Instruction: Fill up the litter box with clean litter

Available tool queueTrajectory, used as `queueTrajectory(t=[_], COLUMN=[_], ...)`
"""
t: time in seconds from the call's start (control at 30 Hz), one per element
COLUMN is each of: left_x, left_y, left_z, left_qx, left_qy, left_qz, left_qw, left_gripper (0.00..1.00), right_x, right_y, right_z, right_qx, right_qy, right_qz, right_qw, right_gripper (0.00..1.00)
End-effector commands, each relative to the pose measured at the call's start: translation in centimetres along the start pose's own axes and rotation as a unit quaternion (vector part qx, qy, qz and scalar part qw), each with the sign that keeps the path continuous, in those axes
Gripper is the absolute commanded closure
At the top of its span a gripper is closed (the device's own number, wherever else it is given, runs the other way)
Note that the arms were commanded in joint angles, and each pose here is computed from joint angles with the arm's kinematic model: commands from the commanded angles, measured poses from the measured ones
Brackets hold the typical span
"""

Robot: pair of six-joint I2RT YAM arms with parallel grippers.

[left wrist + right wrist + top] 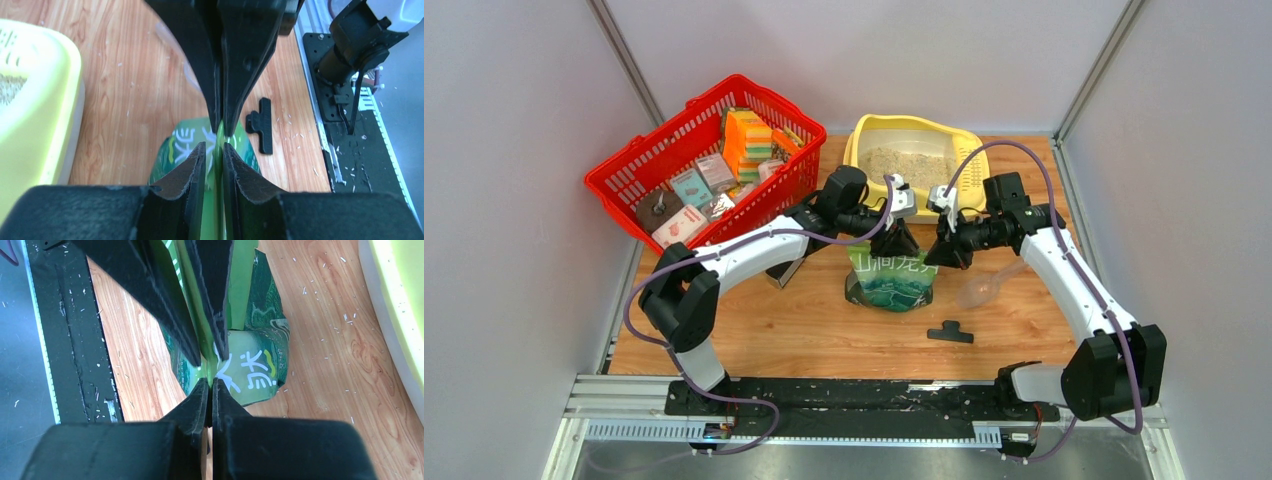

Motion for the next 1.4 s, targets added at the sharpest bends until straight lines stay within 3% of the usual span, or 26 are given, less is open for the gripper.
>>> queueTrajectory(t=[0.0,0.57,0.67,0.7,0.8,0.83,0.87,1.0,1.07,1.1,1.17,1.37], left_x=[-0.5,-0.8,-0.7,-0.8,-0.7,-0.8,-0.8,-0.7,-0.7,-0.6,-0.6,-0.8], left_y=[2.0,-0.1,0.0,0.0,-0.2,-0.1,-0.1,-0.4,-0.4,-0.4,-0.5,-0.4], left_z=[1.3,0.8,1.0,1.1,1.2,1.2,1.1,0.9,0.9,0.8,0.7,-1.3], left_qx=[-0.029,0.026,0.022,0.02,0.017,0.016,0.018,0.023,0.025,0.027,0.031,0.036], left_qy=[-0.03,-0.036,-0.041,-0.044,-0.04,-0.039,-0.038,-0.028,-0.027,-0.025,-0.025,-0.019], left_qz=[0.022,0.012,0.017,0.014,0.007,0.005,0.003,-0.007,-0.008,-0.009,-0.013,-0.031], left_qw=[0.999,0.999,0.999,0.999,0.999,0.999,0.999,0.999,0.999,0.999,0.999,0.999], left_gripper=[0.75,0.75,0.84,0.91,1.0,1.0,1.0,1.0,1.0,1.0,1.0,1.0], right_x=[-0.5,-0.3,-0.3,-0.3,-0.5,-0.7,-0.8,-0.1,0.5,1.7,2.8,5.5], right_y=[1.2,1.2,1.1,1.1,1.5,1.5,1.7,0.7,-0.4,-1.8,-3.7,-9.0], right_z=[-0.4,-0.6,-0.5,-0.5,-1.0,-1.5,-2.5,-5.9,-7.0,-7.6,-7.8,-5.7], right_qx=[-0.011,-0.003,-0.003,-0.004,-0.001,0.009,0.006,0.006,0.032,0.054,0.087,0.146], right_qy=[-0.005,0.0,0.002,0.001,-0.016,-0.034,-0.056,-0.089,-0.086,-0.064,-0.025,0.075], right_qz=[0.003,-0.001,0.002,0.002,0.013,0.016,0.017,0.039,0.04,0.08,0.056,0.062], right_qw=[1.0,1.0,1.0,1.0,1.0,0.999,0.998,0.995,0.995,0.993,0.994,0.984], right_gripper=[1.0,0.99,0.98,0.98,0.82,0.64,0.56,0.38,0.35,0.35,0.38,0.39])
Point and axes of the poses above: each gripper's point midway between its finger pads, its own z axis out along the fingers, its own x axis along the line the jaws close on, y = z × x, the point moved 6 cm from there along -z, back along the fingers, and after that the axes turned 7 degrees about -z, right-handed, at the moved point
